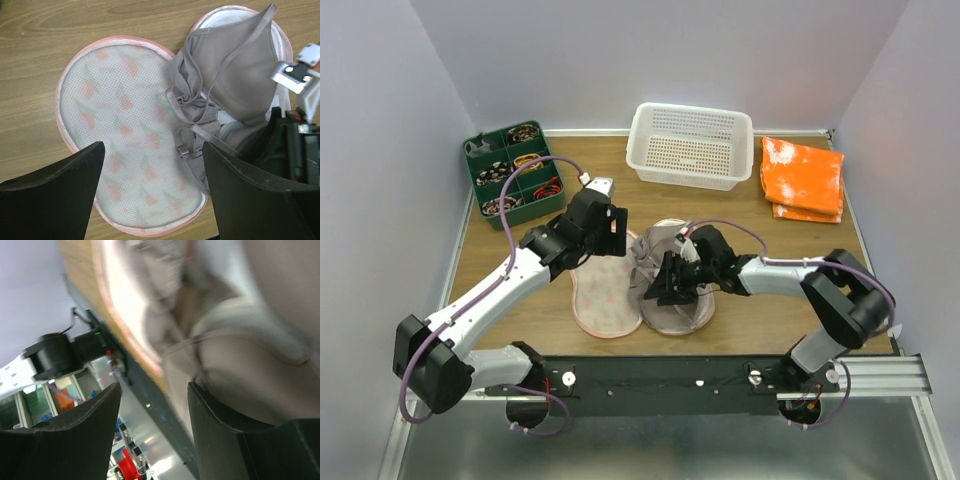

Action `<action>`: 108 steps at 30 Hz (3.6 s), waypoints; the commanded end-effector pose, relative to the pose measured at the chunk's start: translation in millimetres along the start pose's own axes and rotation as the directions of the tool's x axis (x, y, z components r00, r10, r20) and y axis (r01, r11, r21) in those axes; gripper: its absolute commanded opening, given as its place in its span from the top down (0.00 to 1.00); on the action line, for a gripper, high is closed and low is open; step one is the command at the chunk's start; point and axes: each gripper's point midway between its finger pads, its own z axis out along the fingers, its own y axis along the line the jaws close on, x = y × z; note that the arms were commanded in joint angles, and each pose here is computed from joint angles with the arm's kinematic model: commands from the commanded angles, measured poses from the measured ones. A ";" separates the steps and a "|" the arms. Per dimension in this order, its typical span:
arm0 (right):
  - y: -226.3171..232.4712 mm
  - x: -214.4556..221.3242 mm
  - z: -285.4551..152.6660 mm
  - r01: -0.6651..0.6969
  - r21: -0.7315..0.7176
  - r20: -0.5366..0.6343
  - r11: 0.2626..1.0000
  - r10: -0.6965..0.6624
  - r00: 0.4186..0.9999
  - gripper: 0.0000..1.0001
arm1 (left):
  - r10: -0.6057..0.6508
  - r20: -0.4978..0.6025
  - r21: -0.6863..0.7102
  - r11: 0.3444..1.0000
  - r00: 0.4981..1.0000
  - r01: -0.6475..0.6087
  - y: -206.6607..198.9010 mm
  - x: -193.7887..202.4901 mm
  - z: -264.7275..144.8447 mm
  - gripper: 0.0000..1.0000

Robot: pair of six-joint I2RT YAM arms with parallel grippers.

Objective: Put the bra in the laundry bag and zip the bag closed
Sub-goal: Adjust the bra in the laundry bag, then close the laundry bag at the center of the board.

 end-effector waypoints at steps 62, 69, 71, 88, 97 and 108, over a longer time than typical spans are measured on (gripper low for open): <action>-50.7 -67.3 -34.0 0.179 0.530 0.127 0.829 -0.286 0.950 0.34 | 0.011 0.013 -0.019 1.000 1.000 -0.010 5.1 -7.5 3.1 0.10; -6.6 -85.0 -60.9 0.197 0.503 0.222 0.841 -0.347 0.911 0.33 | -0.020 -0.042 -0.148 0.989 0.999 0.014 39.4 2.1 2.6 0.07; 1.9 -84.9 -67.7 0.198 0.499 0.229 0.844 -0.349 0.909 0.33 | -0.051 -0.085 -0.173 0.984 0.995 0.036 51.7 16.9 4.5 0.07; -30.8 -44.1 -99.1 0.066 0.562 0.238 0.824 -0.238 0.942 0.35 | -0.292 -0.233 -0.222 0.945 0.928 0.242 72.2 99.0 6.3 0.07; -38.9 -61.0 -107.5 0.026 0.619 0.288 0.785 -0.258 0.922 0.35 | -0.333 -0.258 -0.285 0.923 0.907 0.258 91.9 117.2 23.1 0.09; -40.5 -103.0 -147.7 -0.104 0.590 0.455 0.800 -0.224 0.862 0.35 | -0.384 -0.297 -0.311 0.905 0.874 0.291 112.4 124.3 34.5 0.11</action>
